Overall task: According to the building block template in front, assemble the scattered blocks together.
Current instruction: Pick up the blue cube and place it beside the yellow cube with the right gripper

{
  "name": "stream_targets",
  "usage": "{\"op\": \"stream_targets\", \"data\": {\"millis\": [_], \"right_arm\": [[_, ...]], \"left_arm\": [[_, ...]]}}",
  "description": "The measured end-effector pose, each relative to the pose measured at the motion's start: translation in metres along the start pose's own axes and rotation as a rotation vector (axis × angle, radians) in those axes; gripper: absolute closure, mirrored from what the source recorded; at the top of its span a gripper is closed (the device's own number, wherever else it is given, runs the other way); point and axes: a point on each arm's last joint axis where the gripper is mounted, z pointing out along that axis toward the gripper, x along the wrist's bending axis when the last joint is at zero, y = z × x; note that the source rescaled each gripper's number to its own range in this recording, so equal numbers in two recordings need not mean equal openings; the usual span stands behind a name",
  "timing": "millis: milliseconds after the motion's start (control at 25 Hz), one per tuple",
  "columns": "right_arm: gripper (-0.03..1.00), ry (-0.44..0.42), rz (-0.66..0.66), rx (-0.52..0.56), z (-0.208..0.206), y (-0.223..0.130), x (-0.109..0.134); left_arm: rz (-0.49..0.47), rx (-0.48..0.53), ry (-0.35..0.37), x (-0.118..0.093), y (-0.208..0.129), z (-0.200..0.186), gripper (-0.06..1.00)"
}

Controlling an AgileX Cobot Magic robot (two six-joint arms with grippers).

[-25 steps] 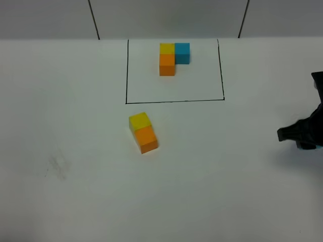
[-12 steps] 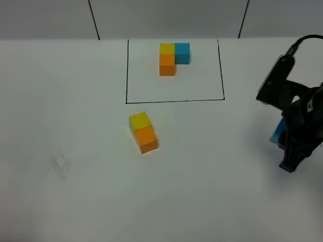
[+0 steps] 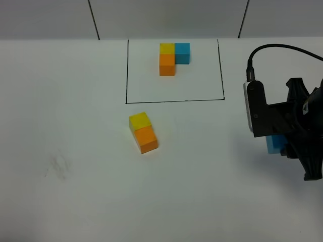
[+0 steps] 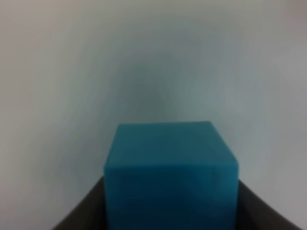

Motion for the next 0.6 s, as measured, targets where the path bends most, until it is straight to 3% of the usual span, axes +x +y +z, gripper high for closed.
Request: {"op": "stream_targets", "data": {"millis": [240,600], "right_arm": [[0.43,0.006,0.05,-0.041,0.0,0.004,0.0],[0.43,-0.115,0.036,-0.121,-0.005,0.013,-0.017]], "left_arm": [[0.0,0.0,0.0,0.0,0.0,0.0,0.94],[0.0,0.0,0.0,0.0,0.0,0.0,0.94]]}}
